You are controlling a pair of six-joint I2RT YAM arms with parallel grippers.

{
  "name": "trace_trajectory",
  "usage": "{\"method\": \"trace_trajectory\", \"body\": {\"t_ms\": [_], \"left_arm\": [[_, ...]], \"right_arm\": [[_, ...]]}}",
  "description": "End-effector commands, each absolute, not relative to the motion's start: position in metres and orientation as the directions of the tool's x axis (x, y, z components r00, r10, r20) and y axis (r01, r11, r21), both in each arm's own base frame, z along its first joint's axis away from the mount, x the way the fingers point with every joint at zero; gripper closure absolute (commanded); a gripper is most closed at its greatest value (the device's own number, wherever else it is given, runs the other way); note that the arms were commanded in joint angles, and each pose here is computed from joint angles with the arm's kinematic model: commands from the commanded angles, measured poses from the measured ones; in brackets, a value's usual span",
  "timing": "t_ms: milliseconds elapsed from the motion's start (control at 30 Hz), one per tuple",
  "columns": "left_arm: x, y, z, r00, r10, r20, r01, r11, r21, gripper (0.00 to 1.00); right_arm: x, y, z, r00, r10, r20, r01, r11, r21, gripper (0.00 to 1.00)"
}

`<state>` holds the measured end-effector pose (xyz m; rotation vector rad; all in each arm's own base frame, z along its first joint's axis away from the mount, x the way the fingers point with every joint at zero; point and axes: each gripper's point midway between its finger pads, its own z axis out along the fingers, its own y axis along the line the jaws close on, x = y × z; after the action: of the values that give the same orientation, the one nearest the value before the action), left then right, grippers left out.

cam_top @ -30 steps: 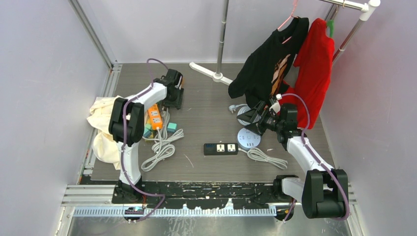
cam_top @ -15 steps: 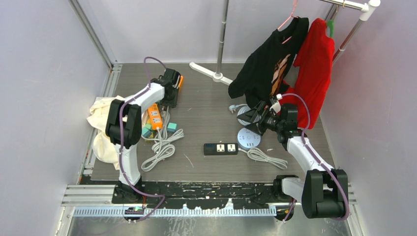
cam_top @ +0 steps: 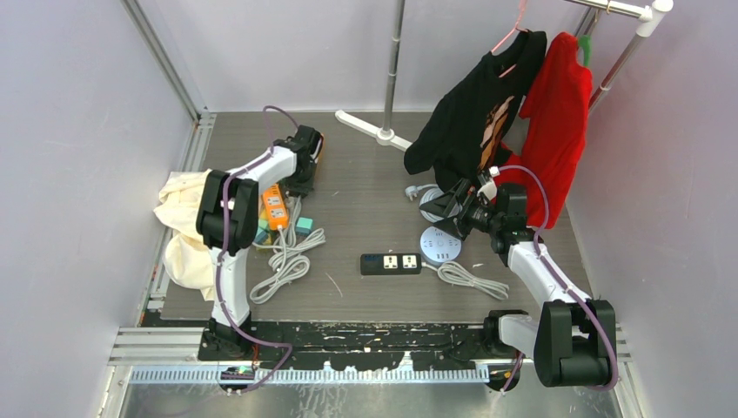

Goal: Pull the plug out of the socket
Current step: Move the socket to the center of the board.

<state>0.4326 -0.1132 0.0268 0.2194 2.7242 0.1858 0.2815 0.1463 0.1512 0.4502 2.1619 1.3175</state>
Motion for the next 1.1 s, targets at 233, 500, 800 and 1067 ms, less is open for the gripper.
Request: {"method": "trace_trajectory", "body": {"t_ms": [233, 500, 800, 1067], "left_arm": [[0.437, -0.169, 0.094, -0.803, 0.289, -0.52, 0.337, 0.941, 0.002, 1.0], [0.375, -0.257, 0.101, -0.631, 0.529, -0.568, 0.674, 0.736, -0.063, 1.0], [0.292, -0.305, 0.081, -0.551, 0.622, -0.556, 0.808, 0.563, -0.172, 1.0], [0.261, -0.293, 0.08, -0.57, 0.619, -0.541, 0.785, 0.605, -0.135, 0.69]], "right_arm": [[0.284, 0.145, 0.161, -0.767, 0.545, -0.339, -0.055, 0.47, 0.881, 0.0], [0.284, 0.144, 0.163, -0.765, 0.539, -0.353, -0.069, 0.477, 0.876, 0.0], [0.28, 0.142, 0.162, -0.766, 0.478, -0.429, -0.135, 0.533, 0.835, 0.0], [0.265, 0.14, 0.159, -0.746, 0.239, -0.622, -0.37, 0.627, 0.685, 0.0]]}}
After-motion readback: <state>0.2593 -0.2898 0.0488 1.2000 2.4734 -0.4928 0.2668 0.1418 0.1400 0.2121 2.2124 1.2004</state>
